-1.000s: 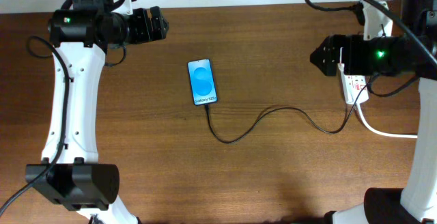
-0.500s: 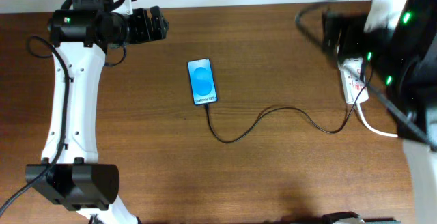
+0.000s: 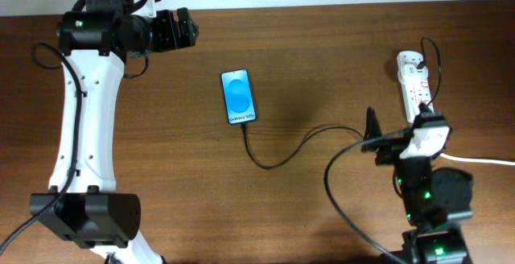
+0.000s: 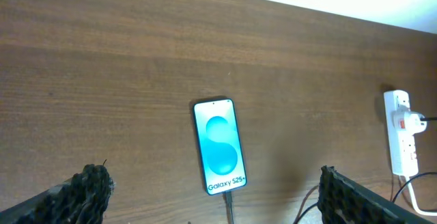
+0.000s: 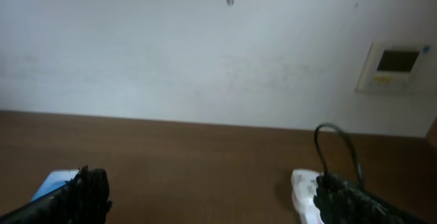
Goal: Plug charger to phone and switch on socket
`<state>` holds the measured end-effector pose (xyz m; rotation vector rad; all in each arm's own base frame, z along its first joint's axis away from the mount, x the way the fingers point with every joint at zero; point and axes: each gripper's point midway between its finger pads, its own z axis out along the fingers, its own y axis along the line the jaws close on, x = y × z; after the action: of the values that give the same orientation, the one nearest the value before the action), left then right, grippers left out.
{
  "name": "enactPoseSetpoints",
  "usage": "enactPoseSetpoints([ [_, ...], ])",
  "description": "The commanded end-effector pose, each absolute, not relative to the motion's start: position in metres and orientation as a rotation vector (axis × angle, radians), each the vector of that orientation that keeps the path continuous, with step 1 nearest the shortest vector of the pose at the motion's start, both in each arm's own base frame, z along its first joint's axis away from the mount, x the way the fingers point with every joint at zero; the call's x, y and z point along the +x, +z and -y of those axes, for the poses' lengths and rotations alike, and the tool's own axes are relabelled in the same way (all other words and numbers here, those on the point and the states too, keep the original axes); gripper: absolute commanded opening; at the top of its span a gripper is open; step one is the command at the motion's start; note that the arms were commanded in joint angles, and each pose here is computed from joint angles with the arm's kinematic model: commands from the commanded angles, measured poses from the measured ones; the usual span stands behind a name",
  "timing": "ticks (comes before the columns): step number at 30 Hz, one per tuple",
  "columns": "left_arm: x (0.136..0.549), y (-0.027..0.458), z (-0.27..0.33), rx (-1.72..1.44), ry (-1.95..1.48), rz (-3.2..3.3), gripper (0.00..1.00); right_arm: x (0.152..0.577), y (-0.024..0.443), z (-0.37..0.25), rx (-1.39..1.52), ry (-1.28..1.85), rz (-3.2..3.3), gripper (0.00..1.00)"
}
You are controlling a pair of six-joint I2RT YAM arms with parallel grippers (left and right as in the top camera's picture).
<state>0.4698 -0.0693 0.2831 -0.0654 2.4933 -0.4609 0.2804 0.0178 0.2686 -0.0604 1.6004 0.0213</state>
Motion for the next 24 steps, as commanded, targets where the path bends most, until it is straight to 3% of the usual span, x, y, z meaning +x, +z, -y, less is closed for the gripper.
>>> enactPoseSetpoints([
  [1,0.470,0.282,0.069,-0.046,-0.451,-2.495,0.99,0.265,0.253,-0.013,-0.043,0.010,-1.562,0.99],
  [8,0.470,0.282,0.069,-0.046,-0.451,-2.495,1.00,0.246,0.225,-0.010,-0.033,0.008,-1.490,0.98],
  [24,0.470,0.282,0.069,-0.047,-0.451,-2.495,0.99,0.246,0.156,-0.013,-0.052,0.012,-1.647,0.99],
])
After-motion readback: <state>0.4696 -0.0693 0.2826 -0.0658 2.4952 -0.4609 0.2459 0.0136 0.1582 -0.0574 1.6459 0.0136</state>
